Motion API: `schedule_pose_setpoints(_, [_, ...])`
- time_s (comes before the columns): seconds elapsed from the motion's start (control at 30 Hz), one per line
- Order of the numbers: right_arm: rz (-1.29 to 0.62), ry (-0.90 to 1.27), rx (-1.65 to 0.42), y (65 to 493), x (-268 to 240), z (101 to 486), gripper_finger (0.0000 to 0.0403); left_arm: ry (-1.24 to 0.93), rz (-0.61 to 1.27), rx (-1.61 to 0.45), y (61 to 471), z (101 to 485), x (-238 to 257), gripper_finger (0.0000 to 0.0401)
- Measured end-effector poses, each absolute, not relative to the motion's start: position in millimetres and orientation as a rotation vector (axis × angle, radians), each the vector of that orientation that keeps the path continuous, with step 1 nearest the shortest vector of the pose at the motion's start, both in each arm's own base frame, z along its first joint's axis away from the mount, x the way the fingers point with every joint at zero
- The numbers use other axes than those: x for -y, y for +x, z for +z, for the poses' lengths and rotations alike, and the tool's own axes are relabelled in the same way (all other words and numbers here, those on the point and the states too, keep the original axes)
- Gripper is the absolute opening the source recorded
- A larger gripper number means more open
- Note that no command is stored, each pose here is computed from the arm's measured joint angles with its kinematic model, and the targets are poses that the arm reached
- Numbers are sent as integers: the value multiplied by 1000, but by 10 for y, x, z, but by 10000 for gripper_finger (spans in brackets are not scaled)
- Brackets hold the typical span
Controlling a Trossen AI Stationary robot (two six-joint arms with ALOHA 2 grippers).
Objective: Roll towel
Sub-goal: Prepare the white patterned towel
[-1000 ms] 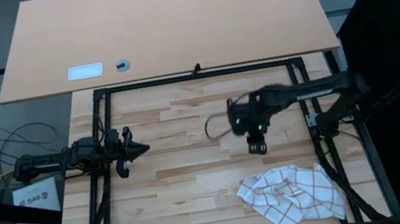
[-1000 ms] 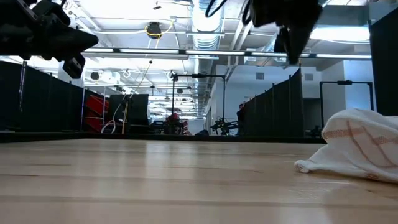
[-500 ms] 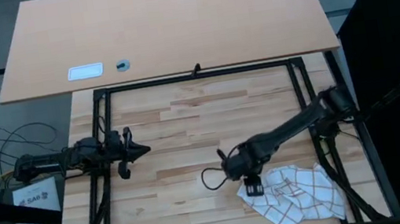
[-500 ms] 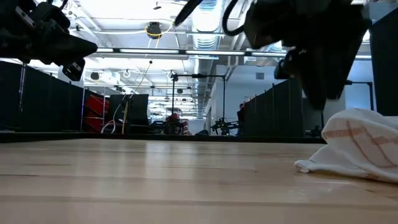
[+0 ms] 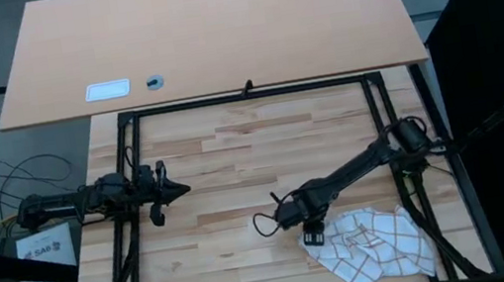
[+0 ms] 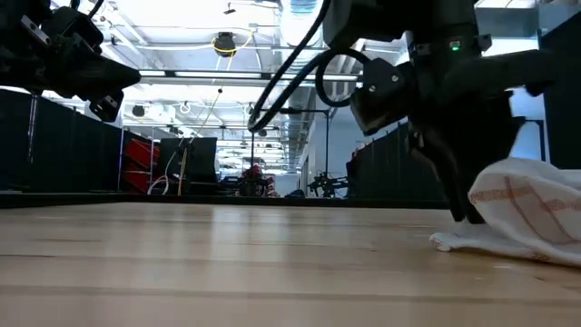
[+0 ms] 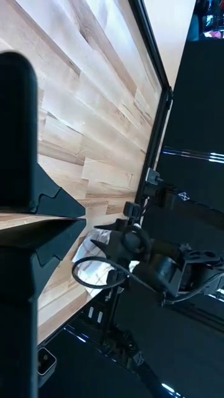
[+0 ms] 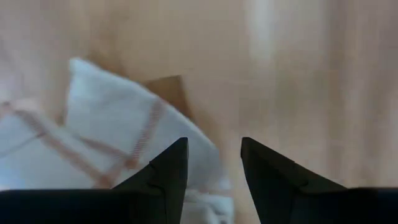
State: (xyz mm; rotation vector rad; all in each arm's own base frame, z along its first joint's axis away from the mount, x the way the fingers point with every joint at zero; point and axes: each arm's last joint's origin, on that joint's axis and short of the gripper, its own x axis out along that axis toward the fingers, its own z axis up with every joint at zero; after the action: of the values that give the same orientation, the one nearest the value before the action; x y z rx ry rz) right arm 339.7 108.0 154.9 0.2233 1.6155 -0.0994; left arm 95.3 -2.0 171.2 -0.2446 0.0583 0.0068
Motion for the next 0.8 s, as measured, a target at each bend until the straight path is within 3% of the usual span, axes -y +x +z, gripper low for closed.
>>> schedule_pose_setpoints(0.67, [-29, 248, -1638, 3320, -1130, 1469, 138, -187, -22, -67, 953, 1706, 28, 0])
schedule_pose_setpoints(0.8, [-57, 267, -1650, 3298, -1083, 1420, 117, -187, -22, -67, 953, 1705, 28, 0])
